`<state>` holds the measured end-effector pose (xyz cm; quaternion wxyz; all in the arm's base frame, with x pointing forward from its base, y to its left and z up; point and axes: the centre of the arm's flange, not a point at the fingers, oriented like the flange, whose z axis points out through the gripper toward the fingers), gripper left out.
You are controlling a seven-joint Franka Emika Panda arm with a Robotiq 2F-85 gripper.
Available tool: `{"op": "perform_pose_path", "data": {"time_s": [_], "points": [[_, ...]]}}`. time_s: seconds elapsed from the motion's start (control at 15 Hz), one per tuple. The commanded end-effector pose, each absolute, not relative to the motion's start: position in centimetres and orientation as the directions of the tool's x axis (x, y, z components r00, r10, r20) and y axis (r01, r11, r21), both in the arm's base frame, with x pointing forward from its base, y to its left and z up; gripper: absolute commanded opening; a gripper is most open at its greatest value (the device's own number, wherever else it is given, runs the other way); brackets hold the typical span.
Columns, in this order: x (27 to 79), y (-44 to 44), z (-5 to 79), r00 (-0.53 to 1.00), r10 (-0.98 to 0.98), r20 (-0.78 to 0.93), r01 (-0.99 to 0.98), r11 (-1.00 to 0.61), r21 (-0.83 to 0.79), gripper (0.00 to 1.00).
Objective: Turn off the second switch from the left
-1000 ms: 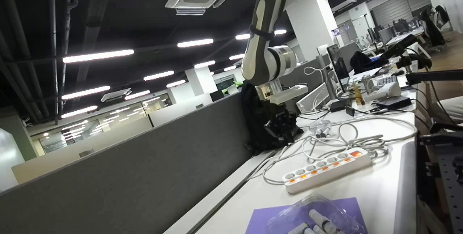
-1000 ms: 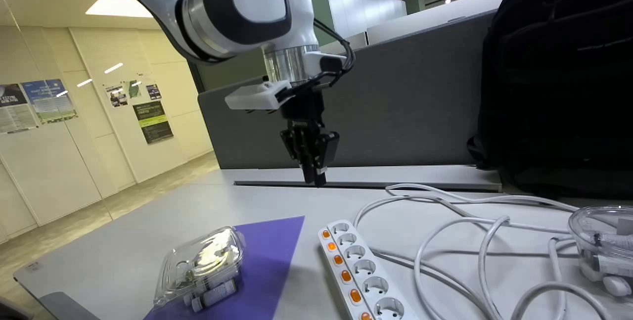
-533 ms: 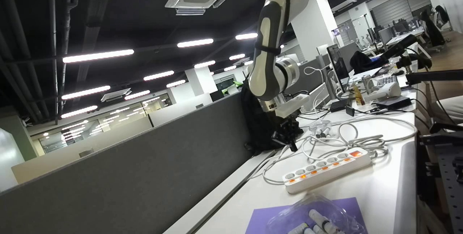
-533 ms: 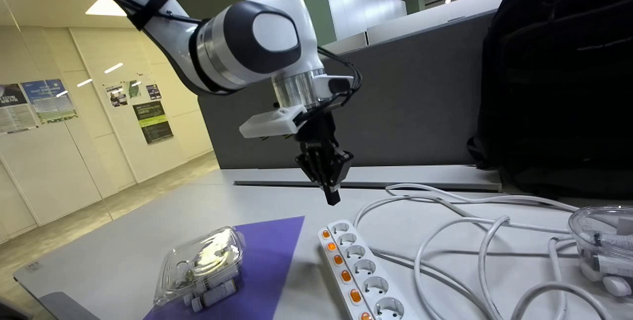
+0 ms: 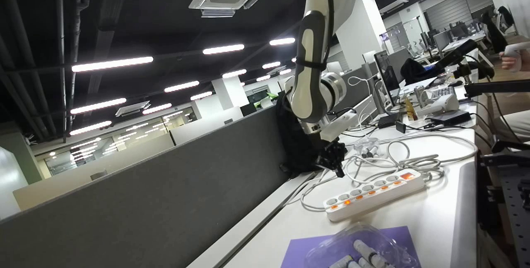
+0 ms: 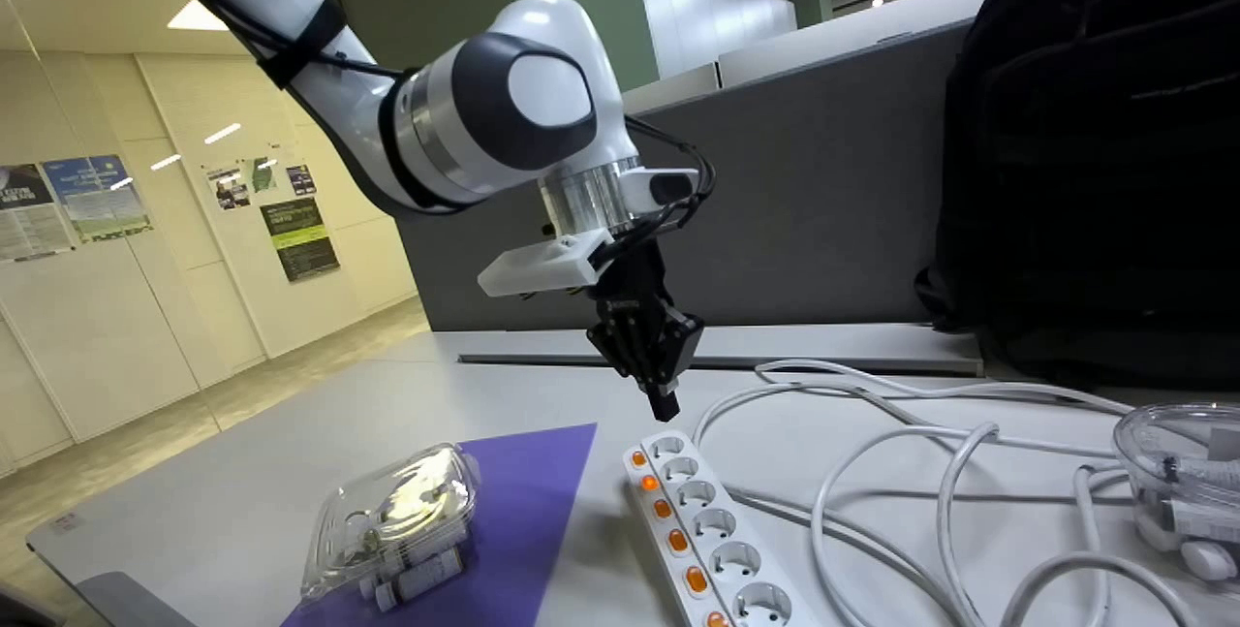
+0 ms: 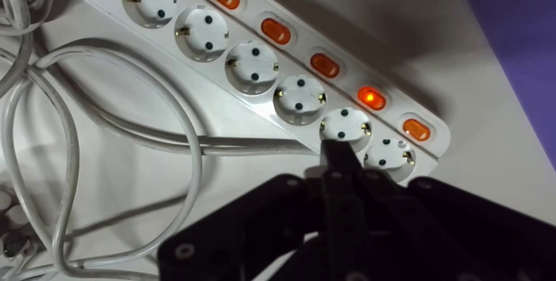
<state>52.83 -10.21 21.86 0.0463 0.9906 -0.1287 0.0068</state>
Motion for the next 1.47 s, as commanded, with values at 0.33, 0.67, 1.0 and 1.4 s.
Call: {"op": "perform_pose_path", "data": {"time_s": [0.33, 0.67, 1.0, 1.4], "points": [[52.7, -9.3, 20.0, 0.972, -0.228, 0.048, -0.232, -0.969, 0.087, 0.00], [52.9, -7.7, 17.8, 0.979, -0.193, 0.063, -0.198, -0.976, 0.086, 0.00], [52.2, -6.7, 16.3, 0.984, -0.173, 0.039, -0.176, -0.981, 0.079, 0.00], [50.6, -6.6, 15.7, 0.984, -0.178, 0.027, -0.180, -0.981, 0.079, 0.00]]}}
